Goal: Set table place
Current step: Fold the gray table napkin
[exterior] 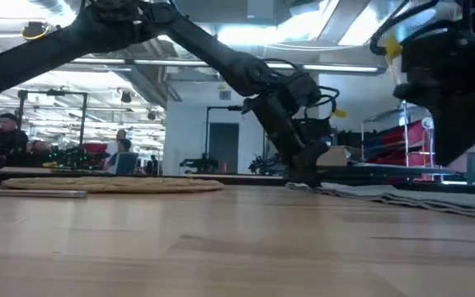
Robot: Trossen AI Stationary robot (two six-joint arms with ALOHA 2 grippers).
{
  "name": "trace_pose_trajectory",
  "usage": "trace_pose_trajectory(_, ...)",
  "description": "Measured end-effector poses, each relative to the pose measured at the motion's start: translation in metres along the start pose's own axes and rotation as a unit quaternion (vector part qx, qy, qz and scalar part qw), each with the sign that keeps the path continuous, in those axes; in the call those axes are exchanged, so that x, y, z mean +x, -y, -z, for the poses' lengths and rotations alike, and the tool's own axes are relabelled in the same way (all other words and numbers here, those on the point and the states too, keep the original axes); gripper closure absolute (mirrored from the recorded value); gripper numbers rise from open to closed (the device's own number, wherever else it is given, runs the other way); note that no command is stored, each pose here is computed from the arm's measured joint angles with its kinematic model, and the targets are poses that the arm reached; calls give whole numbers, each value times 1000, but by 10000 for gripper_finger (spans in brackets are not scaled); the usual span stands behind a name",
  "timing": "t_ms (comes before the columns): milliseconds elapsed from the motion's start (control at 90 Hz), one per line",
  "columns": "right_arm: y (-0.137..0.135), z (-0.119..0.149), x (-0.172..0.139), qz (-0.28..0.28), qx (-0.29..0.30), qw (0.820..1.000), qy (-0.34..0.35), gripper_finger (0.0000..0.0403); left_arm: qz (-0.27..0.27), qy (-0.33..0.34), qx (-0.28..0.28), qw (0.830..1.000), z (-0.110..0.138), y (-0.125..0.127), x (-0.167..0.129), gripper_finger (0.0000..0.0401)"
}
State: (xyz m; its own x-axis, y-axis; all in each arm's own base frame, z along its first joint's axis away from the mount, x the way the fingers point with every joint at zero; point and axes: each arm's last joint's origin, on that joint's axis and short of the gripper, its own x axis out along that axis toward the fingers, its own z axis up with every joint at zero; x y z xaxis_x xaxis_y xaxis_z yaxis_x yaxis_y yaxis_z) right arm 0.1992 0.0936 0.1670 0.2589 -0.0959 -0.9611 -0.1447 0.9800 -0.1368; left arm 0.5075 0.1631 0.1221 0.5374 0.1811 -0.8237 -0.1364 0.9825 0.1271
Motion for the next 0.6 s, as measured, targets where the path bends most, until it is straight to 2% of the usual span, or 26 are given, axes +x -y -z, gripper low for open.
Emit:
trace_pose_trajectory(256,-12,0,34,-73,-1,997,-6,403,-4,-13,-13,1000,5,-13,-1,401)
trace_pose_trajectory(433,-20,-16,51,-99,-17,994,48,403,-3,-13,-15,1000,5,-14,-1,401)
trace_pose_trajectory(600,-24,-29,53,-113,-29,987,114,403,-3,-13,-14,1000,5,-14,-1,401)
